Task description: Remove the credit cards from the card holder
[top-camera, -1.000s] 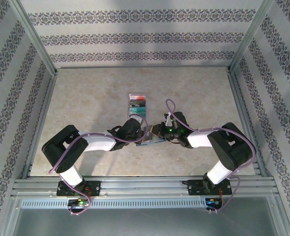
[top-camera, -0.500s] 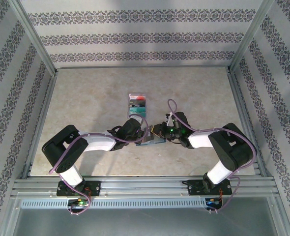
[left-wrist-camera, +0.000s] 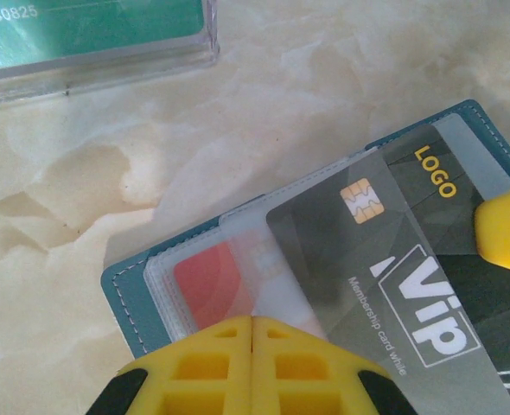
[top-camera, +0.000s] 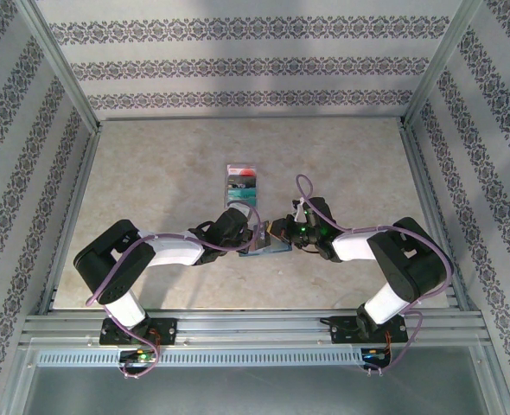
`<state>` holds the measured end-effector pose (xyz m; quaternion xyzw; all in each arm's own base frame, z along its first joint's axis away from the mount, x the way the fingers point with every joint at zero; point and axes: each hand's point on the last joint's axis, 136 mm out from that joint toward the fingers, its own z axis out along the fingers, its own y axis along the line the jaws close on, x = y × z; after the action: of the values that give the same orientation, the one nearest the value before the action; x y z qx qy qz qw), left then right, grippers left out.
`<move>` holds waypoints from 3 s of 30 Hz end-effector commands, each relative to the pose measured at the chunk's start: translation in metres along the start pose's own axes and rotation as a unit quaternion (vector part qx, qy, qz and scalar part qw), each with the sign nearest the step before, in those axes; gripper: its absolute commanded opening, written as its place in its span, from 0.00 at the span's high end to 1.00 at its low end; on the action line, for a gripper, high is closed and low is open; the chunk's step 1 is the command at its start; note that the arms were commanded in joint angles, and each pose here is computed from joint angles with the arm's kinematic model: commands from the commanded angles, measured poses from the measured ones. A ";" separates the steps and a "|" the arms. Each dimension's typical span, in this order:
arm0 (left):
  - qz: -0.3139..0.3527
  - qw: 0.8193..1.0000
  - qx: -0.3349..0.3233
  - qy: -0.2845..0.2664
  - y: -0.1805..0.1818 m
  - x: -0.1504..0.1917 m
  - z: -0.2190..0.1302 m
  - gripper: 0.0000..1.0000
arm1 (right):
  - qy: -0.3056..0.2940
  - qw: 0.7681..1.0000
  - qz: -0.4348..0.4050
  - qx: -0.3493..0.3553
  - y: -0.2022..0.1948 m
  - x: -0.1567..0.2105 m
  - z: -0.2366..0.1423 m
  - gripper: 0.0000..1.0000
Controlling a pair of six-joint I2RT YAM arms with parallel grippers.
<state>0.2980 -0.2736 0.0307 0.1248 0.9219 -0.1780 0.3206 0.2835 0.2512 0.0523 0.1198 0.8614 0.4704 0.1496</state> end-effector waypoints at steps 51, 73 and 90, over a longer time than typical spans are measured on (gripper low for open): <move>0.058 0.970 0.237 -0.018 -0.025 -0.067 -0.064 0.17 | 0.031 0.976 -0.203 -0.071 0.078 0.012 -0.048 1.00; 0.063 0.923 0.378 0.021 -0.059 -0.052 -0.089 0.65 | 0.073 0.960 -0.225 -0.148 0.113 0.015 -0.053 1.00; 0.038 0.931 0.352 -0.093 -0.054 -0.083 -0.115 1.00 | -0.031 0.972 -0.212 -0.094 0.092 -0.008 -0.071 0.51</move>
<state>0.2686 -0.2856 0.1545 0.2636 0.7826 -0.4881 0.2827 0.2628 0.2530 0.1675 -0.0829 0.8136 0.5211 0.2442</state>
